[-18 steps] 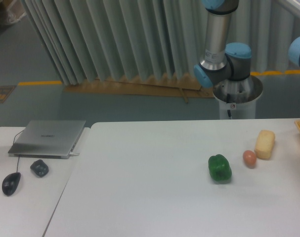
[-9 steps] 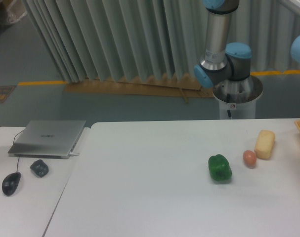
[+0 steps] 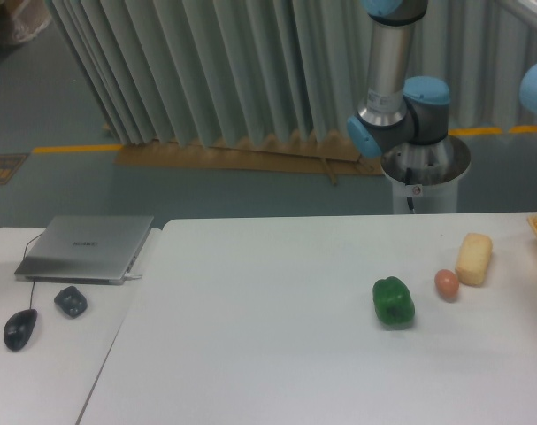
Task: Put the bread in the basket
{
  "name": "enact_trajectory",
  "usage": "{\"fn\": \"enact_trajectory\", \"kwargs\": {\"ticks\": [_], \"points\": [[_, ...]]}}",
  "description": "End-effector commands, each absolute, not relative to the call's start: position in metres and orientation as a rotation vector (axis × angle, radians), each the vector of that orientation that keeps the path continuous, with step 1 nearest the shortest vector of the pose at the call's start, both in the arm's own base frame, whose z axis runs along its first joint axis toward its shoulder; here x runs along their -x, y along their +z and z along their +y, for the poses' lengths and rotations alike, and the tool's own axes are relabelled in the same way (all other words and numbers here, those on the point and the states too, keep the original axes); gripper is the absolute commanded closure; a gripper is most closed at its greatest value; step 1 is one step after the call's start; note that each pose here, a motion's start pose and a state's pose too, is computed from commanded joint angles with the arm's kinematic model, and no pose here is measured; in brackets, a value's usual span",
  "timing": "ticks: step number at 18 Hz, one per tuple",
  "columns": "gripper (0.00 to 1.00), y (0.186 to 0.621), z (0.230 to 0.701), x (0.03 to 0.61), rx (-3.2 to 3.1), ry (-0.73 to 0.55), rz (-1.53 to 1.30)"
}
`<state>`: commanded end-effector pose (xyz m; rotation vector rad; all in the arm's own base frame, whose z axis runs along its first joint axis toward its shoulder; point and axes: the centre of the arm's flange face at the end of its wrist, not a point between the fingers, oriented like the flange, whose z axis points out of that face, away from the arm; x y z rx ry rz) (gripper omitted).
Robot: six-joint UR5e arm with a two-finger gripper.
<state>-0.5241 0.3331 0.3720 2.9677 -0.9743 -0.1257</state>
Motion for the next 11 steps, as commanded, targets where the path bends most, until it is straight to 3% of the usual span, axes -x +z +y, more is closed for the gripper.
{"fn": "enact_trajectory", "kwargs": {"ticks": [11], "points": [[0.00,0.3672,0.3225,0.5247,-2.977,-0.111,-0.945]]}}
